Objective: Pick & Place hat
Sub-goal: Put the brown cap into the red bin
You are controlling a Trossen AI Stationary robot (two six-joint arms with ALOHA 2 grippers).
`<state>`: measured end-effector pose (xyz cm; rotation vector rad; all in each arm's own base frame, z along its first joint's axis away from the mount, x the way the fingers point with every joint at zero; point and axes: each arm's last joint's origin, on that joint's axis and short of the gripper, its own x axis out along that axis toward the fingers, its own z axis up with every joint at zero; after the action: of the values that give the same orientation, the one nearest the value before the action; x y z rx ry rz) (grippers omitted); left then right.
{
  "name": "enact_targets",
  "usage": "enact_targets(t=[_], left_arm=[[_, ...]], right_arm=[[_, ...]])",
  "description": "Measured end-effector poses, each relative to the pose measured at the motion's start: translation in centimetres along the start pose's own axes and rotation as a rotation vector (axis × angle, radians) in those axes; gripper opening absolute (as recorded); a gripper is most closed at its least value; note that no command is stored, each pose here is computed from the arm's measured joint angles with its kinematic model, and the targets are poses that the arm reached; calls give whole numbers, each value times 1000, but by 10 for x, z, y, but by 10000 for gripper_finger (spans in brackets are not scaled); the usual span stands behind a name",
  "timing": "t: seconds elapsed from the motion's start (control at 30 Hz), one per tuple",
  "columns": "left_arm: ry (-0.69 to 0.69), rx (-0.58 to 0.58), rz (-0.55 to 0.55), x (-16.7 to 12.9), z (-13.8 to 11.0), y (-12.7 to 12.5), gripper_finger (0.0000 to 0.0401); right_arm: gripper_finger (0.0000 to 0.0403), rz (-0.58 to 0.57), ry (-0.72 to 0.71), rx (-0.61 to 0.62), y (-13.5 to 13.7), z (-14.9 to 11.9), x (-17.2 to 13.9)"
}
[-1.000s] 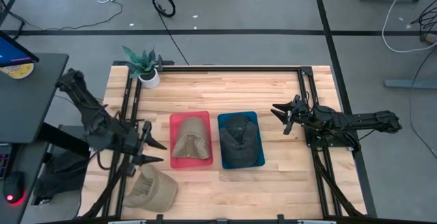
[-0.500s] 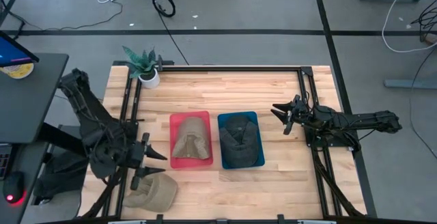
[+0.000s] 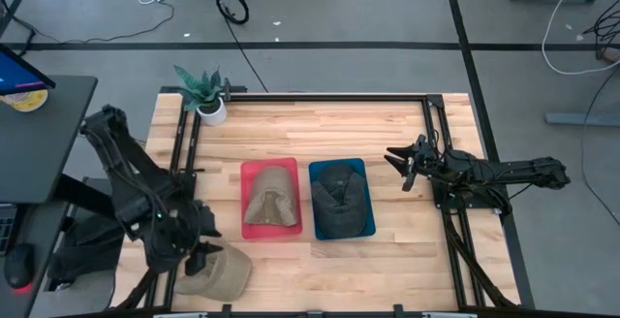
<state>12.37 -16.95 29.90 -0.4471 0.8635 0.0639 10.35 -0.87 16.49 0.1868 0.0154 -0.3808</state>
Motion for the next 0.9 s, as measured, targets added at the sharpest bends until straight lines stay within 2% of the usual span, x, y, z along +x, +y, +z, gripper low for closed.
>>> enact_targets(t=[0.27,0.37,0.9], left_arm=[[257,-214,63,28,-17,-12,181],[332,-251,93,37,-23,-15,181],[368,-387,249,71,-36,-21,181]], right_arm=[[137,0,0,0,0,0,0],[137,0,0,0,0,0,0],[137,0,0,0,0,0,0]])
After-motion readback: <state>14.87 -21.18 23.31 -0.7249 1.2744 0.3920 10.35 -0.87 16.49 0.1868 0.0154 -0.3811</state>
